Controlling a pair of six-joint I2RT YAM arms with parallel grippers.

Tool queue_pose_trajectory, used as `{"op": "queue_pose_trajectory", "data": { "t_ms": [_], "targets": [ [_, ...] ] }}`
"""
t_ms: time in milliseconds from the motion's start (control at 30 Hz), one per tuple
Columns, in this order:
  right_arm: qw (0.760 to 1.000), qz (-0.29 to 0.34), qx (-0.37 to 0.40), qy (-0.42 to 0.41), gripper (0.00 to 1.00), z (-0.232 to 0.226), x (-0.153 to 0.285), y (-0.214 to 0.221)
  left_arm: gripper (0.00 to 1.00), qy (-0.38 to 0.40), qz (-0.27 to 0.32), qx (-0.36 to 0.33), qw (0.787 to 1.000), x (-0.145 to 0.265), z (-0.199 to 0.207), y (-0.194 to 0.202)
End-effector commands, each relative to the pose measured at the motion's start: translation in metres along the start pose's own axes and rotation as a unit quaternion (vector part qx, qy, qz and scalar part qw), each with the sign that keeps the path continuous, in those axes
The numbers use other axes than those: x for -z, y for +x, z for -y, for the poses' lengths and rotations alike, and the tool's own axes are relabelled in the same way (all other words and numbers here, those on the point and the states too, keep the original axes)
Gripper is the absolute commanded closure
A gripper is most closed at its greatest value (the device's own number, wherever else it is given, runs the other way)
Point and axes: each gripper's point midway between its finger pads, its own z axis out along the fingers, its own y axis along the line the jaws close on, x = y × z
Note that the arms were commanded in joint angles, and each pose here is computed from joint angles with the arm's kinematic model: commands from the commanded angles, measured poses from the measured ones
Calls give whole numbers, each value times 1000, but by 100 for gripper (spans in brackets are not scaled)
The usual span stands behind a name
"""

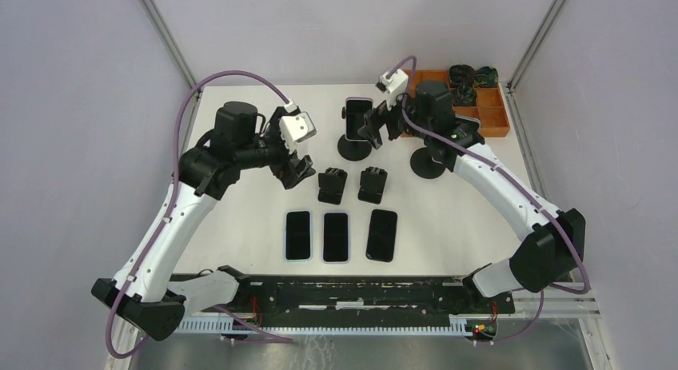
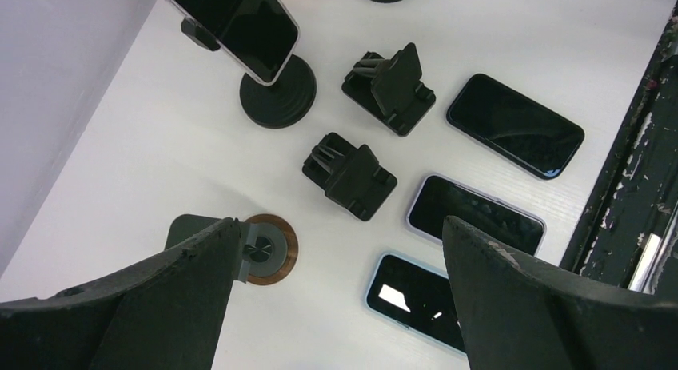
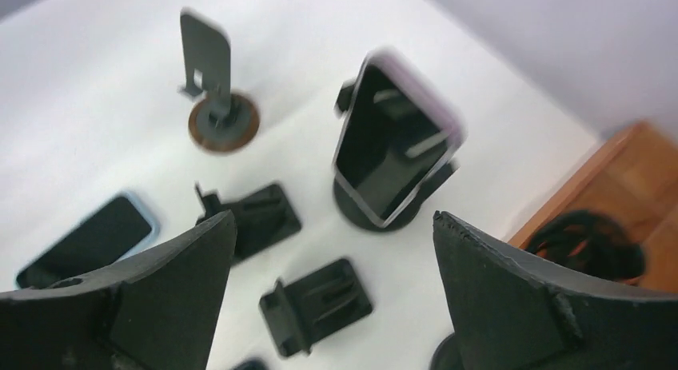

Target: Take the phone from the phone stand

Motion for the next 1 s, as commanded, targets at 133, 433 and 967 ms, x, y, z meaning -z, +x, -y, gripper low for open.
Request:
{"op": "queue_pose_trajectory", "data": {
  "t_ms": [133,433,967],
  "targets": [
    [999,24,-12,46,2,52,-26,-61,0,-6,-13,-1,1000,0,1,14],
    [999,33,16,-20,2,65,-67,-70,0,30,-24,-17,999,5,18,25],
    [995,27,-3,-98,34,57,-105,-36,0,75,-26,-33,996,1,30,28]
  ]
}}
